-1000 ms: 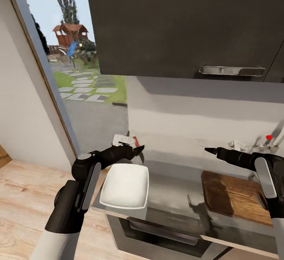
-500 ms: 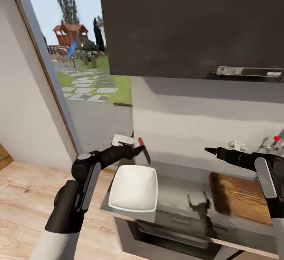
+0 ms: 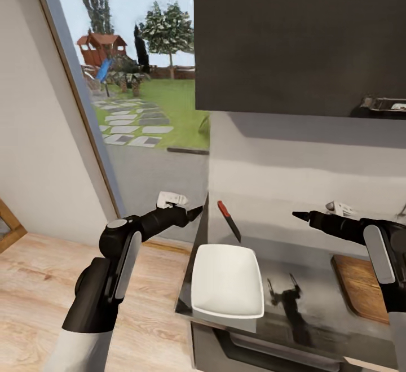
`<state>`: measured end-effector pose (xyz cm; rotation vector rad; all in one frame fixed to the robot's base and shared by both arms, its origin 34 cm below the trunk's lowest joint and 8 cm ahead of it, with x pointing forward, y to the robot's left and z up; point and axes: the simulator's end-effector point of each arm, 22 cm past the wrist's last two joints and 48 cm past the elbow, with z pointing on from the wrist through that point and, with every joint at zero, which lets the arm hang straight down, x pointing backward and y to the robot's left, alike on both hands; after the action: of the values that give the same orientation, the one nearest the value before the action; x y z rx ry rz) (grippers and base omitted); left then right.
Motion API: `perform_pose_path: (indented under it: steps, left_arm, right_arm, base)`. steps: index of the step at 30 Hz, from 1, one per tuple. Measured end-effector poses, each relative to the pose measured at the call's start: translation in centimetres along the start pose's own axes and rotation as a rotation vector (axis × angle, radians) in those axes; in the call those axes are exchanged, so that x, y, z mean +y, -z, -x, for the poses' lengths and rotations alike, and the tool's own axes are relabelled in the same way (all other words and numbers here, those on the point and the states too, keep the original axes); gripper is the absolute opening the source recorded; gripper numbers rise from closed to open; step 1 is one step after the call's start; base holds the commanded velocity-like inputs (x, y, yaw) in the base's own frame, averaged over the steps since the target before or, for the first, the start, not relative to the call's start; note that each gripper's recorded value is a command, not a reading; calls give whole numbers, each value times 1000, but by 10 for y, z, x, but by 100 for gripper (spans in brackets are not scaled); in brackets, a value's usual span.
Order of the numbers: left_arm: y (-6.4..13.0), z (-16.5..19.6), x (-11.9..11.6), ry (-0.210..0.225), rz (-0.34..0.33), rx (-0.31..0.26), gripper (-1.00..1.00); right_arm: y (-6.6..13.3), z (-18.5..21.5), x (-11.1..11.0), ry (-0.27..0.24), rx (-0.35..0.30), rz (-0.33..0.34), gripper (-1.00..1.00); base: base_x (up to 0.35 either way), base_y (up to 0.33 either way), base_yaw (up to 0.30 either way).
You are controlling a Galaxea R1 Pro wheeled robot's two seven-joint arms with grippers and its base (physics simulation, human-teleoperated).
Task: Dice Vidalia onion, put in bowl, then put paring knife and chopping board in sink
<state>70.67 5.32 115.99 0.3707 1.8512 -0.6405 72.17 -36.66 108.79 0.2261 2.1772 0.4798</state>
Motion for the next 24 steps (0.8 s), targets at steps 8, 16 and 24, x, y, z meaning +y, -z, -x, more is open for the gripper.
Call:
perform_pose_path:
  steps: [8,16,24]
  left_arm:
    - [0,0,1,0,4,0,100]
    - [2,-8,17,32,34,26,100]
    - [-17,-26,43,101,68,132,100]
  right_arm:
    - [-7,-10,10,36,33,2,100]
    - [-17,-24,3,93,75,-84,100]
    - [-20,-21,-11,127,57,-178,100]
  base:
    - [128,301,0]
    - [47,50,0]
    - [0,0,0]
